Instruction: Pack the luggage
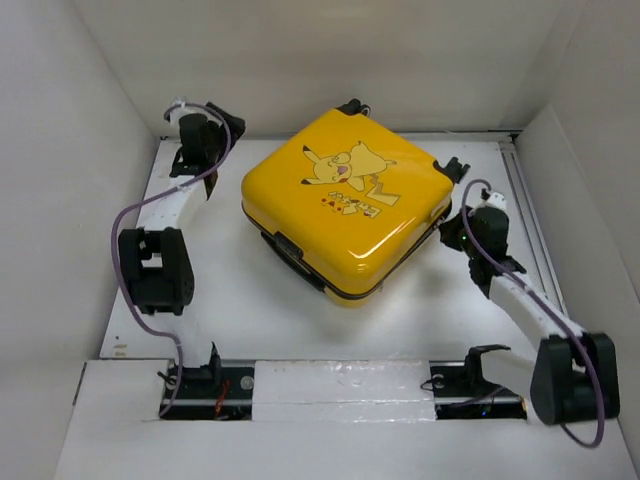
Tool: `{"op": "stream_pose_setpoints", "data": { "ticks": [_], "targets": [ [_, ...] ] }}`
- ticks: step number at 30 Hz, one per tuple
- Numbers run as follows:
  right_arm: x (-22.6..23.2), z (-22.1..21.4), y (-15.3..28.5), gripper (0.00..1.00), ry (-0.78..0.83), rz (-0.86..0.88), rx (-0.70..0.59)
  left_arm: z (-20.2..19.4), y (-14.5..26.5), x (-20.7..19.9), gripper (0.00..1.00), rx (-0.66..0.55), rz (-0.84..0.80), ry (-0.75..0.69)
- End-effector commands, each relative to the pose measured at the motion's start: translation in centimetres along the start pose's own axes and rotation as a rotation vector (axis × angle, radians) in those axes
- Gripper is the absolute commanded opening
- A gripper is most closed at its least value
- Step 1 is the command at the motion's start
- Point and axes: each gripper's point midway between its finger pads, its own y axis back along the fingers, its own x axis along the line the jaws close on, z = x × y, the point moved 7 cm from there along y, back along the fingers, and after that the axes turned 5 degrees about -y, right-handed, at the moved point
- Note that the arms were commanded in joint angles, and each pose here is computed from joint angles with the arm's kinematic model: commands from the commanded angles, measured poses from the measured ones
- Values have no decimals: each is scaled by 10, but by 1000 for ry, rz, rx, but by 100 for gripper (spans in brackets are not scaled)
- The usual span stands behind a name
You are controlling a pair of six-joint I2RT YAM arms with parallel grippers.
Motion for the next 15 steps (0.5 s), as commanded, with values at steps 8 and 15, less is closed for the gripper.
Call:
{"op": "stream_pose_setpoints", "data": {
  "ticks": [8, 15],
  "targets": [
    [93, -5, -88, 0, 94, 366, 140, -46, 64, 65, 73, 9, 29, 147],
    [122, 21, -124, 0, 57, 452, 117, -28, 141, 76, 73, -207, 87, 176]
  ]
}}
